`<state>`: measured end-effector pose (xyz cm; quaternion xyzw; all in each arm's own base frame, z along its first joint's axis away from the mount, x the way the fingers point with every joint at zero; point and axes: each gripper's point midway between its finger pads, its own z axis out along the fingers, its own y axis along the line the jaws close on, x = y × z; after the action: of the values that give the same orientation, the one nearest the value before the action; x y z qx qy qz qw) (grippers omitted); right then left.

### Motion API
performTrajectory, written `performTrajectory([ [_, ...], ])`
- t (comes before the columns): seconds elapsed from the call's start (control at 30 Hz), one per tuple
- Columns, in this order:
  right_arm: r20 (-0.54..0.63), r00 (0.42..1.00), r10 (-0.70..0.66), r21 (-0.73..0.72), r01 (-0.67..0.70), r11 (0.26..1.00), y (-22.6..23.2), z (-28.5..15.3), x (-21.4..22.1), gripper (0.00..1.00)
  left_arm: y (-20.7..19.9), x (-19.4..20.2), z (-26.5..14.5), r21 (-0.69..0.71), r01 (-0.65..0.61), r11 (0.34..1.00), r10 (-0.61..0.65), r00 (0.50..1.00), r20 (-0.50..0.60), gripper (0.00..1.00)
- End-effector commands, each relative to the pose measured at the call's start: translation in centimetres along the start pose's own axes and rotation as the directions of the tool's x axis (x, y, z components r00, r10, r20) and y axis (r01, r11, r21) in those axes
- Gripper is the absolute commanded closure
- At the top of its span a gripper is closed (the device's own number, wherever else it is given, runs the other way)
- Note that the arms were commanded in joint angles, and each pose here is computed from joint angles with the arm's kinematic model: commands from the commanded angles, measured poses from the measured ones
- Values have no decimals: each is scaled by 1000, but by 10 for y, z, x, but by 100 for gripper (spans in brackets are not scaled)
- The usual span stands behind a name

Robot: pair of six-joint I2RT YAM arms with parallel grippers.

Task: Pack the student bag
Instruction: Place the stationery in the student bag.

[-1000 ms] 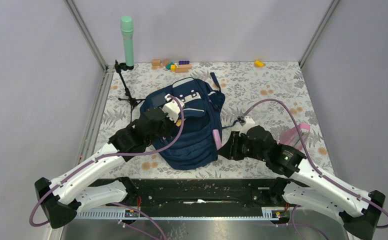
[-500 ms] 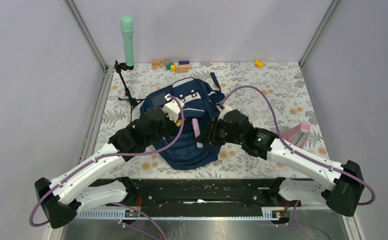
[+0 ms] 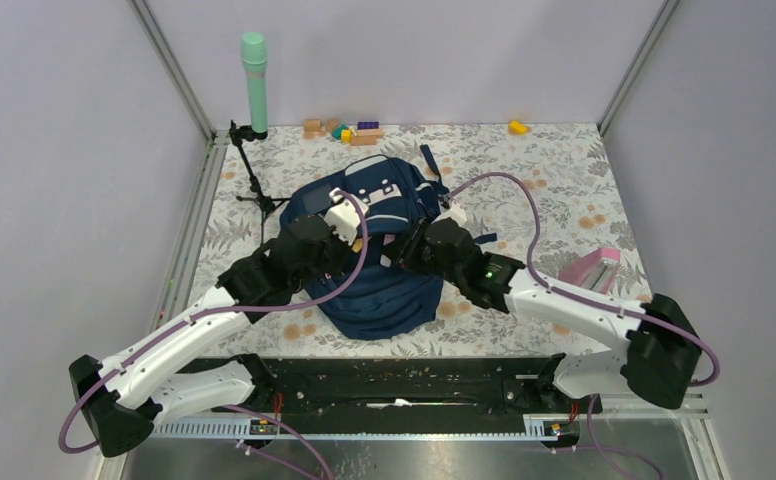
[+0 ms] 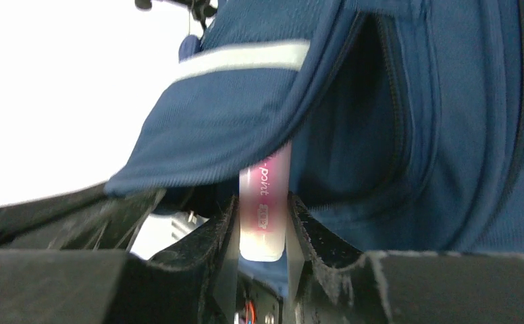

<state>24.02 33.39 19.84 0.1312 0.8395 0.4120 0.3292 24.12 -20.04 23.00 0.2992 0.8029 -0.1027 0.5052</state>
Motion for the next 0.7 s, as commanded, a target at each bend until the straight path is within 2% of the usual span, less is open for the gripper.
performTrajectory([
  [0.0,258,965,53,-55,-40,998,22,25,-44,100,0,-47,-15,20,60,998,-63,983,171,100],
  [0.23,383,923,27,-52,-8,999,29,46,-56,100,1,-46,-15,15,59,998,-61,984,168,100],
  [0.27,393,919,14,-41,3,999,29,49,-58,96,0,-45,-14,18,58,998,-60,984,166,100],
  [0.43,380,921,-91,29,86,996,19,59,-53,60,-4,-44,-11,37,54,998,-59,986,155,100],
  [0.57,402,902,-160,39,157,987,9,51,-50,42,-7,-43,-8,49,50,998,-57,988,146,100],
  [0.67,403,890,-213,34,219,975,8,45,-48,36,-9,-41,-6,59,48,997,-56,989,139,100],
])
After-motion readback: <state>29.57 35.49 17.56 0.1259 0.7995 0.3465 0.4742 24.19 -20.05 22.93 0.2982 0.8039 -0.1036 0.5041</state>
